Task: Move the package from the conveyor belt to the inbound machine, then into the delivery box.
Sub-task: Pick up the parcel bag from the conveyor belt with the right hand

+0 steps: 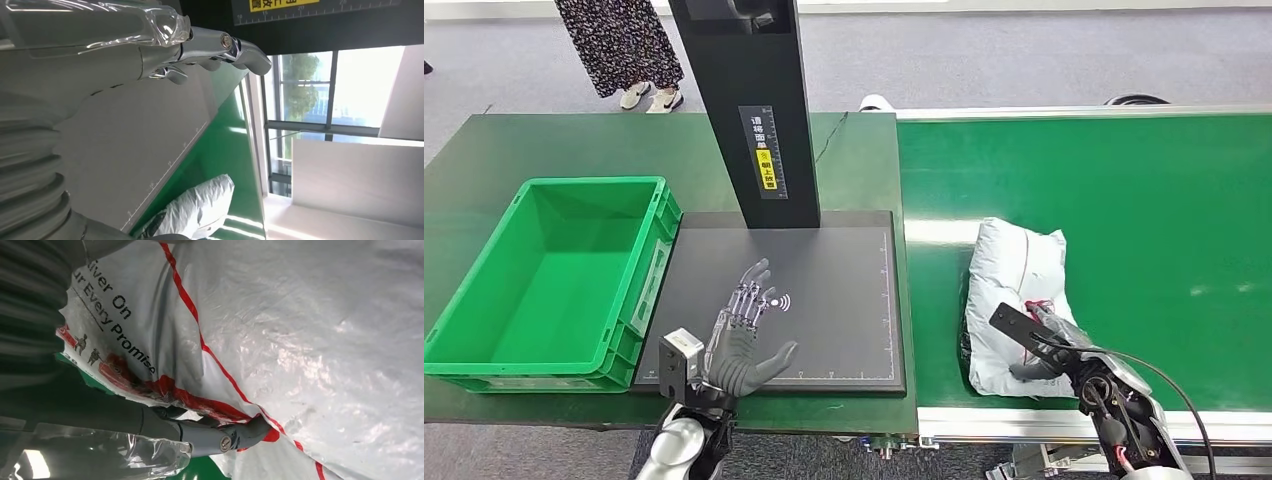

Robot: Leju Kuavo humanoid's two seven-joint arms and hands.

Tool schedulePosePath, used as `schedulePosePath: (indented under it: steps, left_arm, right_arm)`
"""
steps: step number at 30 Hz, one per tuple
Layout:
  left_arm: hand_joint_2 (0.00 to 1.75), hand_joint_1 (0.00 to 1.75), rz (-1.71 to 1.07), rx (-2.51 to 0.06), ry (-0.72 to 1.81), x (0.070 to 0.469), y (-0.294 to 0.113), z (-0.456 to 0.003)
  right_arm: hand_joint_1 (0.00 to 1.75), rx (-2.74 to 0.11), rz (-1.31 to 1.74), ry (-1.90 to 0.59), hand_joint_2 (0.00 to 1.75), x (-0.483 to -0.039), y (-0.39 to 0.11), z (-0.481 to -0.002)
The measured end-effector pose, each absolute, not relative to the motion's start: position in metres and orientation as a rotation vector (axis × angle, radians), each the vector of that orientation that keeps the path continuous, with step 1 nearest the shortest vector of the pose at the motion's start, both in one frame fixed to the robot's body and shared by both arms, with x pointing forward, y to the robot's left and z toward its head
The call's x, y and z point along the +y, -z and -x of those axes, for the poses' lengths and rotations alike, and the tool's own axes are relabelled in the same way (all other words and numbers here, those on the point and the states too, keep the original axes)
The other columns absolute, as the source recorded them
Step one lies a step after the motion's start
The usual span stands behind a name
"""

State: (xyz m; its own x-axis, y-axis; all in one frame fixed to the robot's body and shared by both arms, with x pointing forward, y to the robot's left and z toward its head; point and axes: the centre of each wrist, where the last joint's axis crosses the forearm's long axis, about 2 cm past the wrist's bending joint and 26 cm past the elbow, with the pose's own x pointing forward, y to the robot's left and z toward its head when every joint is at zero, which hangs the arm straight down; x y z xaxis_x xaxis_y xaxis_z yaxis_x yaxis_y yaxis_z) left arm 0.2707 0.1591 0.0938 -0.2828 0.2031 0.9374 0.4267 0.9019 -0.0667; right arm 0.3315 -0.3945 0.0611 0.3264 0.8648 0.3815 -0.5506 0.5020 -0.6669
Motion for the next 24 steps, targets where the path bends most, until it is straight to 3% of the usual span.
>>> schedulePosePath:
  steps: [2,24]
  left_arm:
    - [1.75,0.0,0.466,-1.87,0.232,0.159,-0.094,-0.271]
    - [1.75,0.0,0.438,-1.863,0.225,0.164,-0.093,-0.266]
  right_arm:
    - [1.73,-0.782,0.463,-0.984,1.75,-0.395,-0.061,-0.331]
    - [1.75,-0.832,0.521,-1.01,1.75,-0.391,-0.069,-0.342]
